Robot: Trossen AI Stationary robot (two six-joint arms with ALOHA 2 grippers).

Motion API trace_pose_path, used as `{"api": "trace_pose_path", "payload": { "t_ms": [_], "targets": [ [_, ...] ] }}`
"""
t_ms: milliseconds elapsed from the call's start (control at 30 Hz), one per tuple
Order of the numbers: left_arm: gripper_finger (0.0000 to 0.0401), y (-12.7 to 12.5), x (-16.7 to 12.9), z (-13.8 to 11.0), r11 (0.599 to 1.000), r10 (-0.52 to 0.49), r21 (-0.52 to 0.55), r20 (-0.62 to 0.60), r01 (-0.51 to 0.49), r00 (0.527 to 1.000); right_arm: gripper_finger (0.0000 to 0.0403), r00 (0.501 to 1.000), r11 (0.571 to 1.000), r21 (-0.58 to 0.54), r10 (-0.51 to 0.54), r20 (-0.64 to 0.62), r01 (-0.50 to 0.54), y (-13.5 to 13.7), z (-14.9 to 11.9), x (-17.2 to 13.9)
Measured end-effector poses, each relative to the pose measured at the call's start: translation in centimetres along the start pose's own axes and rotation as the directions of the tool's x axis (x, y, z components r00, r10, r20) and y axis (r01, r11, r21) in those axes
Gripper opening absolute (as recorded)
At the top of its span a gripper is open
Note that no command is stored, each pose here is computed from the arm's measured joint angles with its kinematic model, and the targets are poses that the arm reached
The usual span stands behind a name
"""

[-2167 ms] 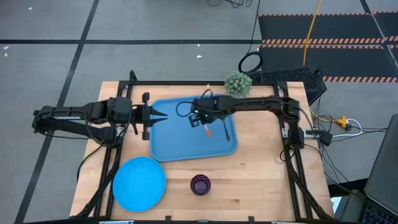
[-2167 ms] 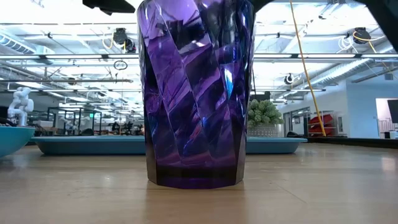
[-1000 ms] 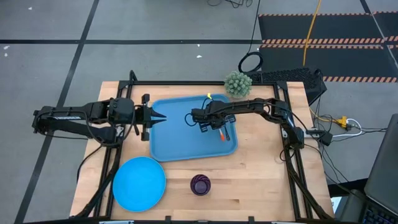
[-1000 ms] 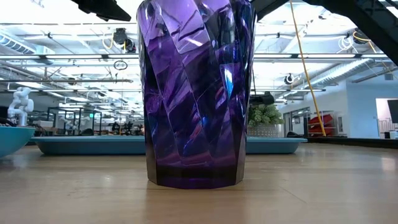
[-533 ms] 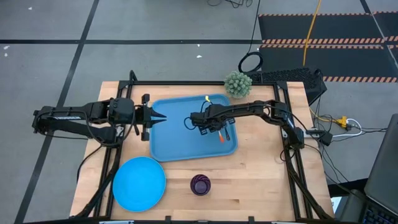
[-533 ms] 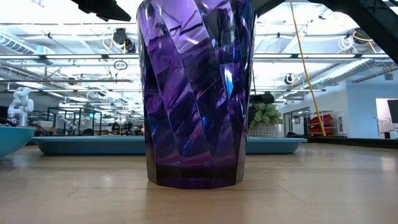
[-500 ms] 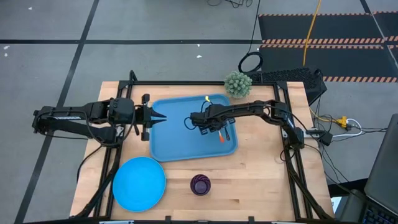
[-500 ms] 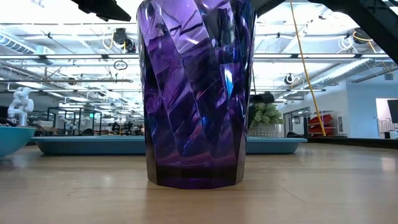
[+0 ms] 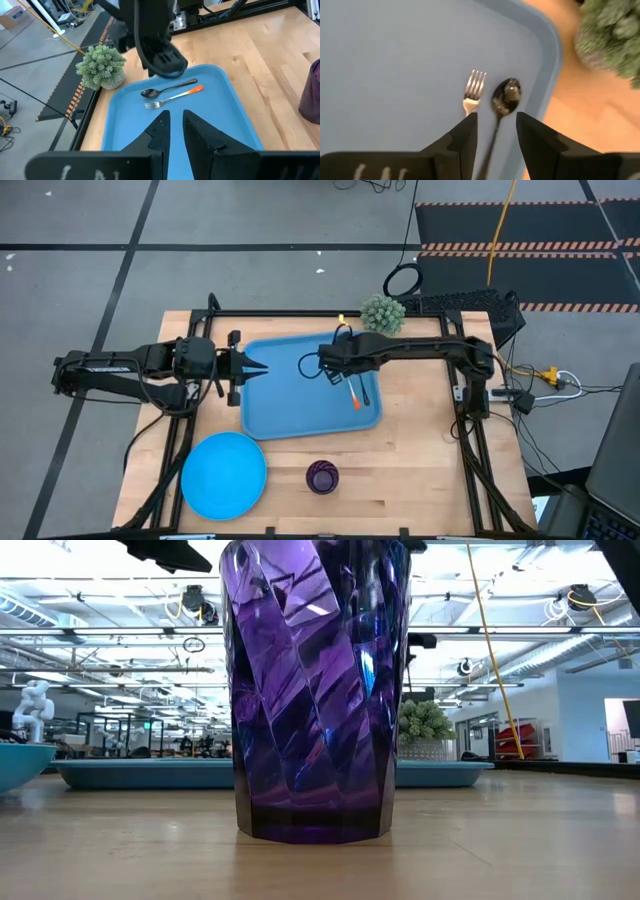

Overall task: Pick and place plate/cup/fork/spoon on tray
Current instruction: Put the blue plate on the blue tray

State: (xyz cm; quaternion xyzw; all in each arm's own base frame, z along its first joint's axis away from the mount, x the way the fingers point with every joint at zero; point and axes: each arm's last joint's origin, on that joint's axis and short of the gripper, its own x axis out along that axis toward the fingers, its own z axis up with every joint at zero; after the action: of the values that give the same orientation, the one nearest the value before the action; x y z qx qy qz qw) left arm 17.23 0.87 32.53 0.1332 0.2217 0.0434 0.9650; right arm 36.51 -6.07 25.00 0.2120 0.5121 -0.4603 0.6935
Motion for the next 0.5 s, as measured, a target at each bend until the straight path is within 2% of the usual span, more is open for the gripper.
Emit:
{"api": "trace_pose_path", "payload": {
  "t_ms": [133, 367, 500],
  "targets": [
    [0.0056, 0.0, 0.0, 0.0, 1.0, 0.001, 0.0, 0.001, -0.001, 1.0, 0.013, 1.0, 0.995, -0.097, 0.022, 0.012, -0.02, -0.2, -0.6, -1.5],
    [0.0056, 0.0, 0.0, 0.0, 1.0, 0.0, -0.012, 0.001, 0.0, 1.0, 0.013, 0.999, 0.971, -0.233, 0.04, -0.025, -0.045, -0.2, -3.4, -4.7],
    [0.0056, 0.0, 0.2, 0.0, 1.0, -0.002, -0.022, -0.007, 0.002, 1.0, 0.013, 1.0, 0.951, -0.308, 0.002, 0.008, 0.001, -0.6, -5.5, -6.8]
  ]
}}
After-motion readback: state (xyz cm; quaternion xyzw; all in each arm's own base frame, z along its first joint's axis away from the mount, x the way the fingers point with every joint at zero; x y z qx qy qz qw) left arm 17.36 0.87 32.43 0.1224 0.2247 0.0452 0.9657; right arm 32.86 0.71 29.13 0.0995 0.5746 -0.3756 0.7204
